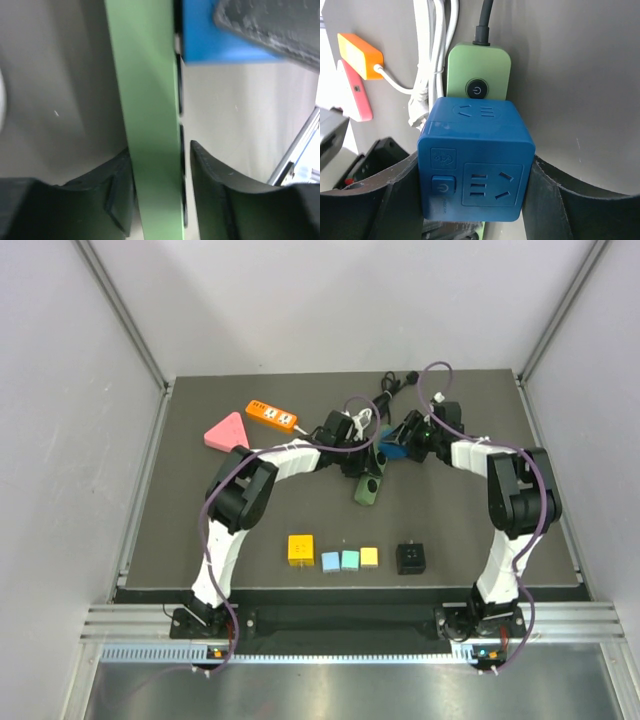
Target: Pull the plug off the socket
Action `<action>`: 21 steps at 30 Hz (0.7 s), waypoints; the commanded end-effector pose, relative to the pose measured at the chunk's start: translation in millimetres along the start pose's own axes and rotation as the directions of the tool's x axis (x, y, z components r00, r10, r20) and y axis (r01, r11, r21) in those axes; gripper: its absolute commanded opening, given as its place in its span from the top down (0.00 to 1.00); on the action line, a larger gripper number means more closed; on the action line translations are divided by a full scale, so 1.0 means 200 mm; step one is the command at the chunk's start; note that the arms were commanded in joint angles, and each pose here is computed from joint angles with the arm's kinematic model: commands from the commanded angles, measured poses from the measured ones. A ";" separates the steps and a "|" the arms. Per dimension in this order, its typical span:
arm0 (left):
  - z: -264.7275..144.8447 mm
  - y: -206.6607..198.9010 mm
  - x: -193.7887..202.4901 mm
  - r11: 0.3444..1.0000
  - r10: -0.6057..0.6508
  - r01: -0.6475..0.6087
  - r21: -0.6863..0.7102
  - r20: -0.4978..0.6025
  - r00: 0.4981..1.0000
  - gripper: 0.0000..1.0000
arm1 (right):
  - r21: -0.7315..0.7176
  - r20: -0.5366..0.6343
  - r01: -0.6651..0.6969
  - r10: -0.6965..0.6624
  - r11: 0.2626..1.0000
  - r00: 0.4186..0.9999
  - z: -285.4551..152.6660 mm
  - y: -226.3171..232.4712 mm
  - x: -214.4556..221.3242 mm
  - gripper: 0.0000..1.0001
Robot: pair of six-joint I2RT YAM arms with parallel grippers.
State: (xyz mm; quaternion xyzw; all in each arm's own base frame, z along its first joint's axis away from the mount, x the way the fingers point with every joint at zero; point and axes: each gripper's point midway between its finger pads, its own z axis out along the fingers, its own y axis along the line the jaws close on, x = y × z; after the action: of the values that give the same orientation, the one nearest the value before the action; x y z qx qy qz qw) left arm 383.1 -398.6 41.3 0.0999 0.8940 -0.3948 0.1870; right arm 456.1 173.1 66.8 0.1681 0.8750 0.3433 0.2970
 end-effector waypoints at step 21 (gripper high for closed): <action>0.03 0.39 0.00 0.945 -0.115 0.129 -0.302 0.063 0.991 1.00 | 0.222 0.215 0.225 -0.272 0.949 0.938 -0.33 0.06 -0.22 1.00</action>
State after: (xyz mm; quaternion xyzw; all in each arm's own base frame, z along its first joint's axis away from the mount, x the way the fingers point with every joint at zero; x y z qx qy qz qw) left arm 383.8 -421.5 45.7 0.0996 0.8888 -0.4075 0.1846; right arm 439.9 138.3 91.5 0.1675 0.8873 0.2180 0.3703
